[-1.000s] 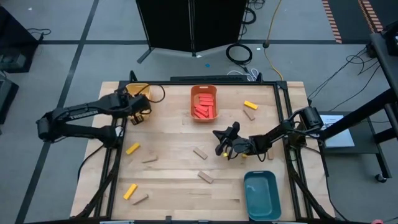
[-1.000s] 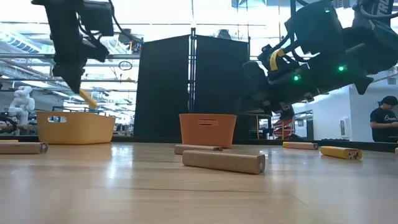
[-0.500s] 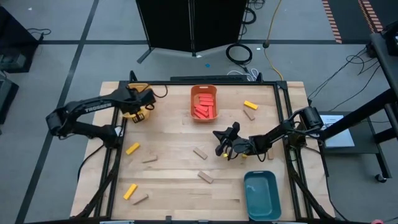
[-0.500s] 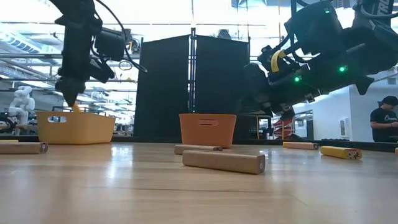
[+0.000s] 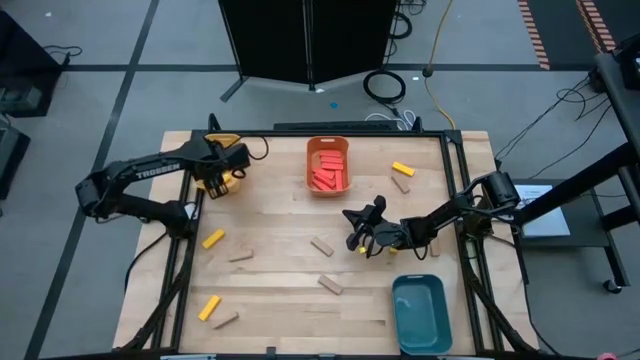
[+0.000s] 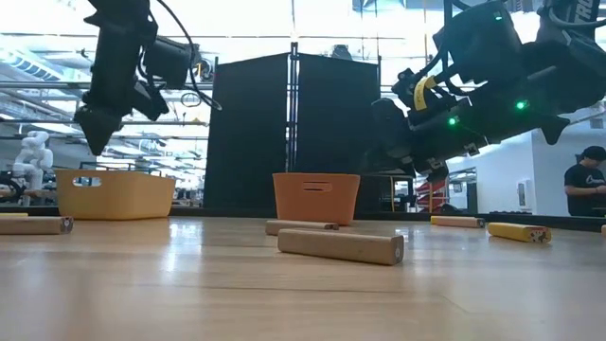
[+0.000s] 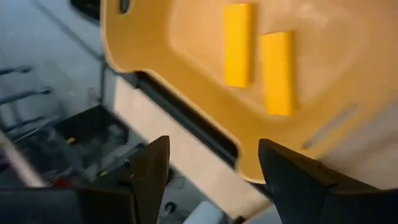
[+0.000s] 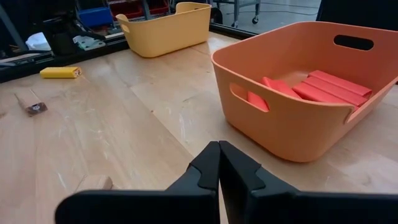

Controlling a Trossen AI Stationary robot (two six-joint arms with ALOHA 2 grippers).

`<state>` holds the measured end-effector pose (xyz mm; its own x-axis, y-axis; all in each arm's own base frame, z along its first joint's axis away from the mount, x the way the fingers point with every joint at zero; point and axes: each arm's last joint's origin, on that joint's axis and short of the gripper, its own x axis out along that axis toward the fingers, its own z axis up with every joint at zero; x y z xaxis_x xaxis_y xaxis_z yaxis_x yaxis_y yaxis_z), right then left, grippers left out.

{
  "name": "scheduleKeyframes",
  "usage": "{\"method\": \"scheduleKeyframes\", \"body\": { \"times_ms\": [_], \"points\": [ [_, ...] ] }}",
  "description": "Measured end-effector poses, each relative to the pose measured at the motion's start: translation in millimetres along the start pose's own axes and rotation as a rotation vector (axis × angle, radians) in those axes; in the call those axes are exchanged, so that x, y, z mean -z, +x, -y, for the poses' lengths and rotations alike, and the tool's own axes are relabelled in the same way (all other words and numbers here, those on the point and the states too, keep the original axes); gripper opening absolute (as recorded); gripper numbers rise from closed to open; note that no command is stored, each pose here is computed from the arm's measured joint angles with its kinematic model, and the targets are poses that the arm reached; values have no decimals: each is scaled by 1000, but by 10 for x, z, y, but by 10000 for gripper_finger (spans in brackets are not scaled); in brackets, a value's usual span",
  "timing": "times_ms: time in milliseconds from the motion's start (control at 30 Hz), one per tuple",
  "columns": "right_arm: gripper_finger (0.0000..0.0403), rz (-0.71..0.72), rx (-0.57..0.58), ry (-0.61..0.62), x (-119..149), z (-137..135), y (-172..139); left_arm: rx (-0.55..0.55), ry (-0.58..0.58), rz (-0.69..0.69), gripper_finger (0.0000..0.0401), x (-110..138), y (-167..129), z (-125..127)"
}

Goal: Sort blocks
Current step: Put the yellow block into the yellow bin

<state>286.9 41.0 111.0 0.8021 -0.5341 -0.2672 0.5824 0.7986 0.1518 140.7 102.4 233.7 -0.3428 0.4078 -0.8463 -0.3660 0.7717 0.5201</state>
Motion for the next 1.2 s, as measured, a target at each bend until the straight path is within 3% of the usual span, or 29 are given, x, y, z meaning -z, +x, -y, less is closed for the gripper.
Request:
{"method": "scheduleKeyframes", "body": {
  "times_ms": [133,300,400,600,733,900,1100,1200],
  "points": [
    [0,-1,-1,0,0,0,0,172,-42,43,244,32,-143,18],
    [0,-4,-1,-3,4,1,0,584,-115,100,244,56,-373,147],
    [0,-6,-1,-5,7,2,0,705,-100,98,244,113,-487,269],
    [0,-12,-4,-5,12,3,0,703,-99,29,244,240,-610,528],
    [0,-17,-14,-9,13,0,0,578,-144,-8,244,327,-555,736],
    [0,-24,-28,-9,16,-4,-1,502,-115,-89,244,465,-369,1004],
    [0,-24,-28,-6,16,-4,0,515,-111,-33,242,438,-355,1206],
    [0,-23,-28,-5,14,-5,0,471,-137,-17,242,399,-337,1264]
  ]
}}
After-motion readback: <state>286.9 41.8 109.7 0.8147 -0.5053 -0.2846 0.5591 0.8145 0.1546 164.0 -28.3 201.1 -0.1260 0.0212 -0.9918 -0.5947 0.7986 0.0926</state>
